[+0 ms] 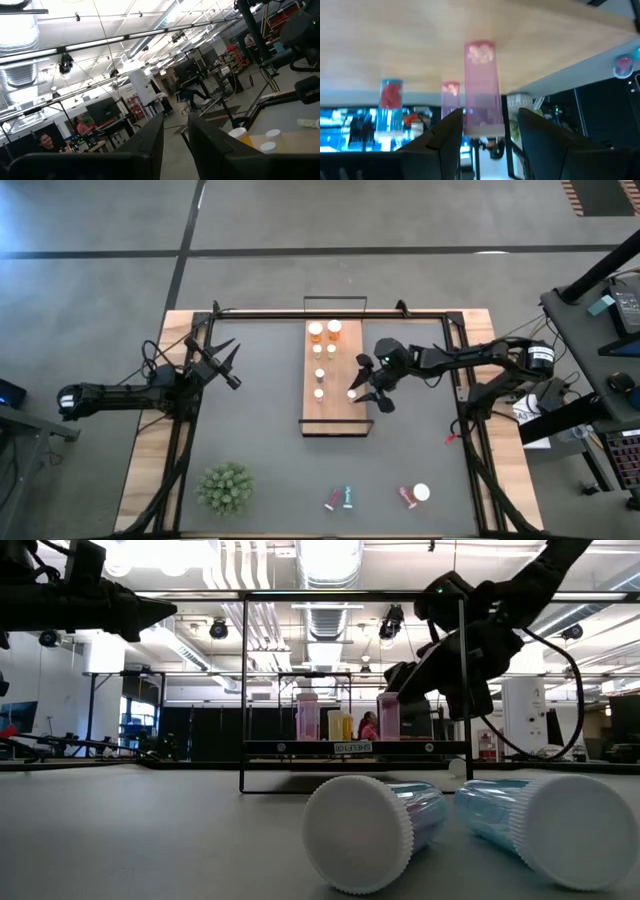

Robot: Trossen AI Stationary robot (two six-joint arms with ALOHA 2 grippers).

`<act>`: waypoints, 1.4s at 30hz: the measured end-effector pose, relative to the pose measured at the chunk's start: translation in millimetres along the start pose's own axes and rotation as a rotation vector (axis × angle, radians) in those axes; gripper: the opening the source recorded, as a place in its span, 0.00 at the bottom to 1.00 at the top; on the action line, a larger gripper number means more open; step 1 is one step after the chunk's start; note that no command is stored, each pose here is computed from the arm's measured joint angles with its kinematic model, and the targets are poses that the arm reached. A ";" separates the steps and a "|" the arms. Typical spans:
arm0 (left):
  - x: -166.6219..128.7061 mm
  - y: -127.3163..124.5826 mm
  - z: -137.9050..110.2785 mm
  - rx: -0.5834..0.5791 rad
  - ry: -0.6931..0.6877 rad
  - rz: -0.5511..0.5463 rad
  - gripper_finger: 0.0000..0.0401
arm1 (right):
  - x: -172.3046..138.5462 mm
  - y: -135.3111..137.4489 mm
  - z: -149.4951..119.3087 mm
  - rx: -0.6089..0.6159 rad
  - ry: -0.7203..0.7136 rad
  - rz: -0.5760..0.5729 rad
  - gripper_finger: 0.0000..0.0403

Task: Pick and place medicine bottles onto shelf by color
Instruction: Put the top pink pill bottle on the shelf aligned with the other pink bottle

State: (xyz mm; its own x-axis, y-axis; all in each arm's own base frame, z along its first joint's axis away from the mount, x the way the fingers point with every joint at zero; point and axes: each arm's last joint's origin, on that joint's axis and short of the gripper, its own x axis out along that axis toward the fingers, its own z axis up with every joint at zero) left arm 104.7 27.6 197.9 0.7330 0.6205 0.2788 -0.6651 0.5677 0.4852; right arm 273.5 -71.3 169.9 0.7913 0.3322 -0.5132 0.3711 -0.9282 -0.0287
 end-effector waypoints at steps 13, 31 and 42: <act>0.0 0.0 0.0 0.000 0.000 0.000 0.18 | 1.0 3.2 -8.1 -0.011 -0.053 -0.014 0.43; 0.0 0.0 0.0 0.000 0.000 0.000 0.18 | 3.5 3.6 -8.7 -0.011 -0.040 -0.011 0.29; 0.0 0.0 0.0 0.000 0.000 0.000 0.18 | 5.2 3.2 -14.7 -0.019 -0.012 0.003 0.28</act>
State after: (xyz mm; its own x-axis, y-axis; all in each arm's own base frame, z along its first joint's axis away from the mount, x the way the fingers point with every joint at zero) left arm 104.7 27.6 197.9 0.7330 0.6205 0.2787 -0.6651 0.5677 0.4852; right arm 285.9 -70.1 179.7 0.7870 0.3270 -0.5232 0.3775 -0.9259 -0.0109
